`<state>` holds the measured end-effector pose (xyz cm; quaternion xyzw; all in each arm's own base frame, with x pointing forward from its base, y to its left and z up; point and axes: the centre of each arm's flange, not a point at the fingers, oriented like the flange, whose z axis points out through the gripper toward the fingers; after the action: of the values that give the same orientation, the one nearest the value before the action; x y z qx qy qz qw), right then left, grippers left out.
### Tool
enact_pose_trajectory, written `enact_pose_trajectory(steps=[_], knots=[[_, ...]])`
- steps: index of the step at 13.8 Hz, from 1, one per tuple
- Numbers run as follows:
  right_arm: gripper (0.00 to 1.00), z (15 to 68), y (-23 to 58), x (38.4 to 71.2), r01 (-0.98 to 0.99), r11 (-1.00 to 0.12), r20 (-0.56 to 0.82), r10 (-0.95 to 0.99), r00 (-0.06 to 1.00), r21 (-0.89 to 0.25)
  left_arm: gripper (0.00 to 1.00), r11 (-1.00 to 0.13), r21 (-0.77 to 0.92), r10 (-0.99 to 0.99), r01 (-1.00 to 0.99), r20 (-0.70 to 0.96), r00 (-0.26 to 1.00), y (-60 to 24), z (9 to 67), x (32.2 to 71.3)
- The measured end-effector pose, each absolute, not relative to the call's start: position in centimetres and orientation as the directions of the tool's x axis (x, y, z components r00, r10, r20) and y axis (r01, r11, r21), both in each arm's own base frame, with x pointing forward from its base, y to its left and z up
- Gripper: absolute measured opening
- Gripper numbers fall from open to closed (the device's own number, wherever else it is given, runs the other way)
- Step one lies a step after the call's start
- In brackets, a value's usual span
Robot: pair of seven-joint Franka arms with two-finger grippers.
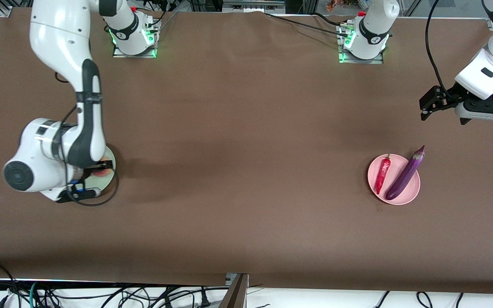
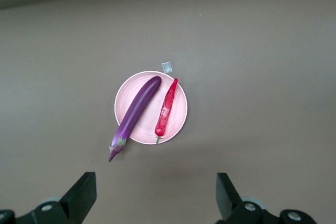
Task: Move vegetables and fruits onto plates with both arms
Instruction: 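Carry the peach with the right gripper onto the green plate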
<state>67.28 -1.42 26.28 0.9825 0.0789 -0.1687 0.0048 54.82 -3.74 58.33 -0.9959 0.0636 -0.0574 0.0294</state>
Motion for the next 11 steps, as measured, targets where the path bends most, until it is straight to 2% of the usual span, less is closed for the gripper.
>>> enact_pose_trajectory(steps=[2,8,11], knots=[[0.74,24.8,-3.3,67.0,0.144,-0.989,-0.352,0.141,0.925,-0.019,1.0,-0.99,-0.066,-0.13,-0.123,0.112,0.985,-3.8,58.3,54.8],[0.74,21.9,-1.6,67.1,0.172,-0.985,-0.362,0.163,0.918,-0.008,1.0,-0.993,-0.062,-0.107,-0.102,0.086,0.991,-3.6,57.8,54.8],[0.99,22.6,-1.6,67.4,0.173,-0.985,-0.35,0.164,0.922,-0.007,1.0,-0.994,-0.062,-0.099,-0.094,0.078,0.992,-3.6,57.7,54.7]])
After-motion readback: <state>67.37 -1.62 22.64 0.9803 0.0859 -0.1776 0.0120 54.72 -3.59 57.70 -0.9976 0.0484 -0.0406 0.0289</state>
